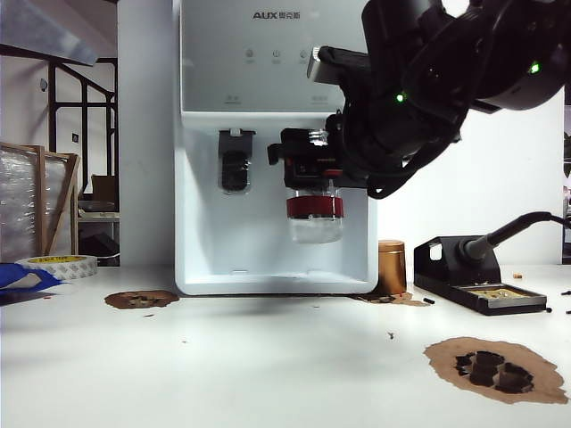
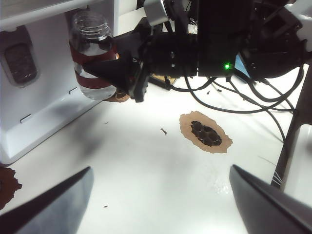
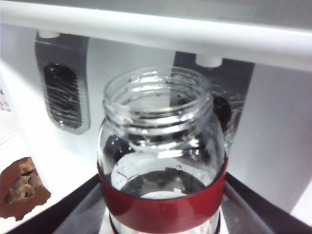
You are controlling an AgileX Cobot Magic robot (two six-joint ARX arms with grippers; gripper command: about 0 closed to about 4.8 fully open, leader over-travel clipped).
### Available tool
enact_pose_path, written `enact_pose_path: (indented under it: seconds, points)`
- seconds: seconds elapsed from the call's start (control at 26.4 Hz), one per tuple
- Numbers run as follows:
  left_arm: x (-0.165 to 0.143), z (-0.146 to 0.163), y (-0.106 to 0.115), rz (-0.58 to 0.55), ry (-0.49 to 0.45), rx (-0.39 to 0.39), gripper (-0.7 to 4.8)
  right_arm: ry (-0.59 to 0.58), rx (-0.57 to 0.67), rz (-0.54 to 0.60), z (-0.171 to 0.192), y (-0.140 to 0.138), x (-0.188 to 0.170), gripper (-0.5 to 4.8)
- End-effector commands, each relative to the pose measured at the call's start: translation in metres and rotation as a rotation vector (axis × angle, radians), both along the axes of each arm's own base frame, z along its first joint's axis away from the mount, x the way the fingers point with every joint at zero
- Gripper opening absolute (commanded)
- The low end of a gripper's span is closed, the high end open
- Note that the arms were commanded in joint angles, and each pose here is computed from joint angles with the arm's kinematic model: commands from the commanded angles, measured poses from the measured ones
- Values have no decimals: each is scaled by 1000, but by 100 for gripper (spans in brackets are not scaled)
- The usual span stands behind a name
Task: Pick up the water bottle with two loops of red belts, then reach the front water dispenser and gently press the gray-black baffle horizontally to get a little water.
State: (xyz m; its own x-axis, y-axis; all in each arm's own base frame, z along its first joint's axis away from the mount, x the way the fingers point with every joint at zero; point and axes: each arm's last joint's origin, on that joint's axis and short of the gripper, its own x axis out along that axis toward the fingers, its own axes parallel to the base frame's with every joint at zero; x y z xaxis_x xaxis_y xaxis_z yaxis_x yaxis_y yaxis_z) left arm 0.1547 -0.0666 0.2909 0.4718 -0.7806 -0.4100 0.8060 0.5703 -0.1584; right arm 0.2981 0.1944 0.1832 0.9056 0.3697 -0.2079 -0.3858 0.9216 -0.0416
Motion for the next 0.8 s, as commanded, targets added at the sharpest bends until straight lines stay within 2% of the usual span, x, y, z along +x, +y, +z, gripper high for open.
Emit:
enact_pose_path:
  seconds: [0.04,0.42,0.53,0.68,0.8]
  points:
    - [0,2,0,1,-13,0,463,-24,24,2,6,4,-7,115]
    - [0,2,0,1,-11,0,464,-32,103,10,7,-6,-30,86]
    - [0,2,0,1,-12,0,464,-87,171,123,9,-15,-46,87]
    - [0,2,0,1,-11,0,464,-86,209,287,5,-16,-57,88]
    - [0,2,0,0,-10,1,464,-64,219,358,2,-14,-63,88]
